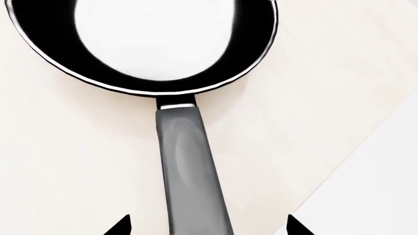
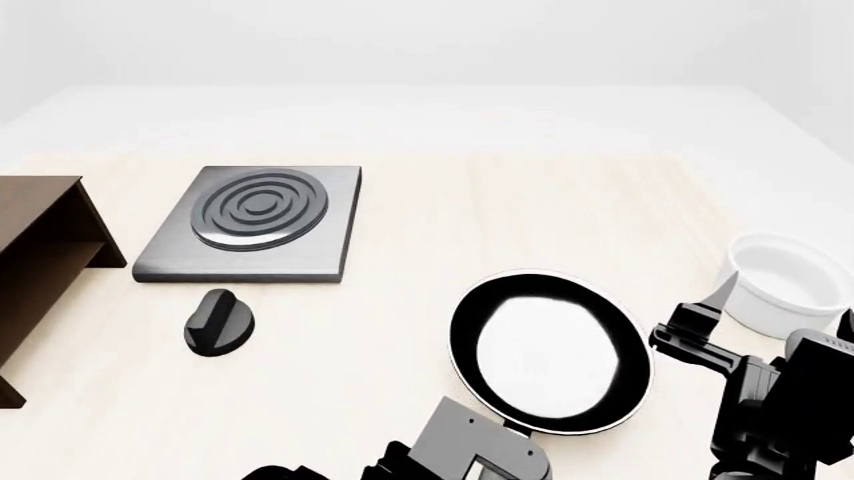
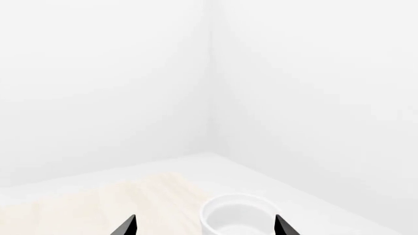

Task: Put the frying pan on top of the cabinet.

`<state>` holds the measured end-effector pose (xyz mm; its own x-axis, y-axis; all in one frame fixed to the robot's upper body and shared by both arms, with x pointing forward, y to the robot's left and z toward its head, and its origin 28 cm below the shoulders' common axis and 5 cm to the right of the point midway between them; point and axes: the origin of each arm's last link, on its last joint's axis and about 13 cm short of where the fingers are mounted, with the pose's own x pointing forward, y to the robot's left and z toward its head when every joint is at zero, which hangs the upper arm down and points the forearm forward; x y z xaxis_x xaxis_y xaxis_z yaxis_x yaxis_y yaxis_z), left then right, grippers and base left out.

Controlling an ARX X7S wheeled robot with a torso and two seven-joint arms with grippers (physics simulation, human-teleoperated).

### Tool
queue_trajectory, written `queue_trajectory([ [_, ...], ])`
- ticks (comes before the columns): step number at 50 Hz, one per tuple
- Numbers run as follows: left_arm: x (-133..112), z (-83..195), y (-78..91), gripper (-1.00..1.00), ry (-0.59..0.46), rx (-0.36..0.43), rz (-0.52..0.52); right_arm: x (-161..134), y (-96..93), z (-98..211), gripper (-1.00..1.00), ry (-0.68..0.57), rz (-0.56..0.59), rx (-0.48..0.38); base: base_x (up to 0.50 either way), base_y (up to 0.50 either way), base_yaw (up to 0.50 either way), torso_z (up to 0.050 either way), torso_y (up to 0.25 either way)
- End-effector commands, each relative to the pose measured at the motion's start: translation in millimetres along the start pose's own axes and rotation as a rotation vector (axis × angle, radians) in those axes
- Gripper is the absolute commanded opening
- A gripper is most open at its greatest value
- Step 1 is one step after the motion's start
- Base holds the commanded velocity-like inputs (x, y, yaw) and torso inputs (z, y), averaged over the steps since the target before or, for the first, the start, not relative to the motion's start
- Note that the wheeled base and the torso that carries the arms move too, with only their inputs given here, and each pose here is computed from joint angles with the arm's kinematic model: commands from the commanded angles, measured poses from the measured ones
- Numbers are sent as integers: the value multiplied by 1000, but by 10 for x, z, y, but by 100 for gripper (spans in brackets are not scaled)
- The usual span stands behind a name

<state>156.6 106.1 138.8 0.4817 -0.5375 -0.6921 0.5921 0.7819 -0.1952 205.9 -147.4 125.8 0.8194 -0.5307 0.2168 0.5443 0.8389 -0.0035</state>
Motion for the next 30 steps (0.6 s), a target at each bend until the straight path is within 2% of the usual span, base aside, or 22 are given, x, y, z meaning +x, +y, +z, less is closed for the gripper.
queue_trajectory([
  [1, 142, -49, 54, 100, 54, -9, 6, -1, -3, 10, 100, 0, 3, 7, 0, 0, 0, 0, 0],
  [7, 202, -69, 80, 100, 73, -13, 13, 0, 3, 1, 100, 3, 8, 11, 0, 0, 0, 0, 0],
  [8, 204, -72, 82, -100, 68, -9, 17, 0, 6, -4, 100, 4, 9, 11, 0, 0, 0, 0, 0],
  [25, 235, -96, 122, -100, 76, -16, 8, -17, 28, -23, 100, 8, 23, 19, 1, 0, -1, 0, 0],
  [30, 122, -45, 146, -100, 21, -31, 36, -20, 11, -30, 100, 11, 18, 20, 2, -1, -1, 0, 0],
])
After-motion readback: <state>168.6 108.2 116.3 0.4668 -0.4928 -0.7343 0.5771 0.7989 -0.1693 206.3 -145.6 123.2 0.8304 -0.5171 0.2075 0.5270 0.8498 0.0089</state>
